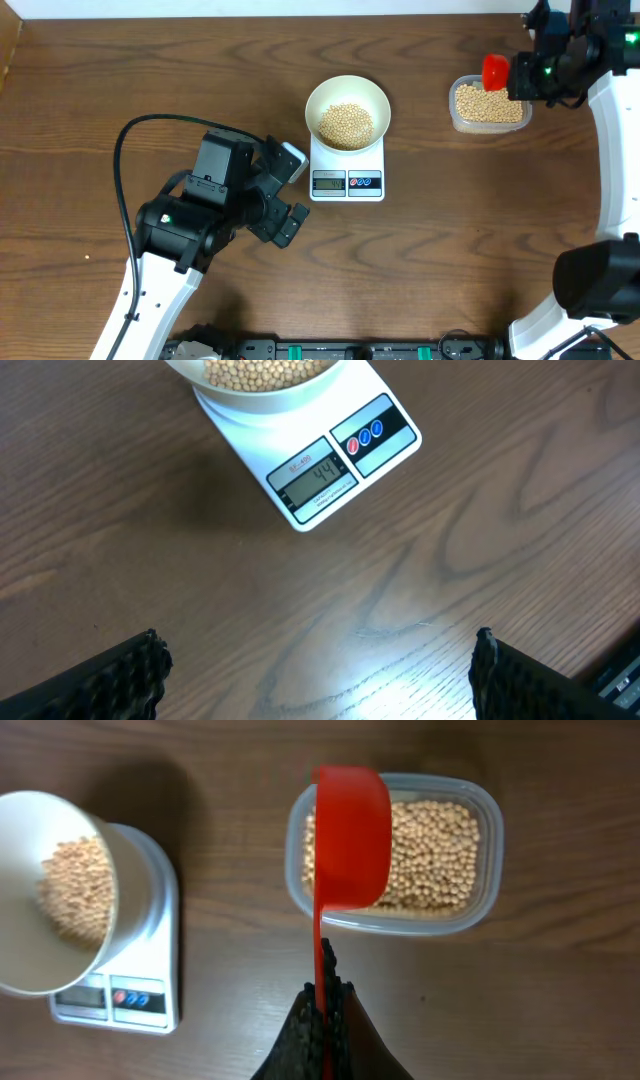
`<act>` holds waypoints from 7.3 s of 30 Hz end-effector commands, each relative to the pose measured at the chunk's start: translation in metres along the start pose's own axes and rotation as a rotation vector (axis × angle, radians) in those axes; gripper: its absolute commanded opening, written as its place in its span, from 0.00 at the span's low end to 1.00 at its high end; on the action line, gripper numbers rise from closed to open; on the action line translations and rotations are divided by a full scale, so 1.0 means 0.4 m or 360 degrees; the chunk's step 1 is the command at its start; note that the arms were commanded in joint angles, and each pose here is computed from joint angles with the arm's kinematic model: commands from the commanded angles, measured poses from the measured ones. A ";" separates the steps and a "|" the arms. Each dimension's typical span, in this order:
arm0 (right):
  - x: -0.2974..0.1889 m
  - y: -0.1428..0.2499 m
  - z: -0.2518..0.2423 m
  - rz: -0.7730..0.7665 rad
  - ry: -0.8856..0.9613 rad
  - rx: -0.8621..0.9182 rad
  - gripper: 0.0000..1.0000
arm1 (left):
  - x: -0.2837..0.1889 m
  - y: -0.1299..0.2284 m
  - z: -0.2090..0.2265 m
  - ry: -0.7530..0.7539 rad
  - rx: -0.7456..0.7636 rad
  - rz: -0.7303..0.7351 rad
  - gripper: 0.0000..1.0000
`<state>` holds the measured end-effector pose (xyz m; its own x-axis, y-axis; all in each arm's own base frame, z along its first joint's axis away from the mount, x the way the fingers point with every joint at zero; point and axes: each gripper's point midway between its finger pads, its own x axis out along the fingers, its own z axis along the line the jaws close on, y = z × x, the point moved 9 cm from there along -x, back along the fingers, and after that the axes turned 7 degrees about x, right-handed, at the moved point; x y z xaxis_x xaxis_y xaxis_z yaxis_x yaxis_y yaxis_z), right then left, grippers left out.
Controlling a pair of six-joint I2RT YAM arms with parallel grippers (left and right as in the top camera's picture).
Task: Scoop item into bowl and weigh 50g on scale
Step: 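Move the empty scoop with right gripper back over the soybean tub, then dip the red scoop into the tub soybeans and lift a small amount, then carry the scoop with right gripper over the white bowl, then tip the scoop over the bowl, pouring soybeans gradually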
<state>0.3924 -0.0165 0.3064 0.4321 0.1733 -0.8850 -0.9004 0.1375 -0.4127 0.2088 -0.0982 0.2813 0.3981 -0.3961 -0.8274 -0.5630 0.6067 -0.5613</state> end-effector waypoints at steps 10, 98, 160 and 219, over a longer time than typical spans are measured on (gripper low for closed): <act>0.128 0.040 -0.091 0.0049 0.0145 0.0095 0.01 | 0.008 0.005 -0.001 0.0006 -0.0015 0.0021 0.98; -0.016 0.058 0.038 -0.0262 -0.1065 0.0134 0.01 | 0.008 0.005 -0.001 0.0007 -0.0015 0.0021 0.98; 0.182 0.139 0.389 -0.0089 -0.0848 -0.0526 0.01 | 0.008 0.005 -0.001 0.0007 -0.0015 0.0021 0.98; 0.202 0.167 0.427 -0.0163 -0.0513 -0.0805 0.01 | 0.008 0.005 -0.001 0.0007 -0.0015 0.0021 0.98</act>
<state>0.3745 0.1728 0.2456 0.4338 0.4965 -0.7519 -0.7455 -0.2709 -0.6090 0.2087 -0.0981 0.2811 0.3977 -0.3955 -0.8279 -0.5634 0.6069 -0.5606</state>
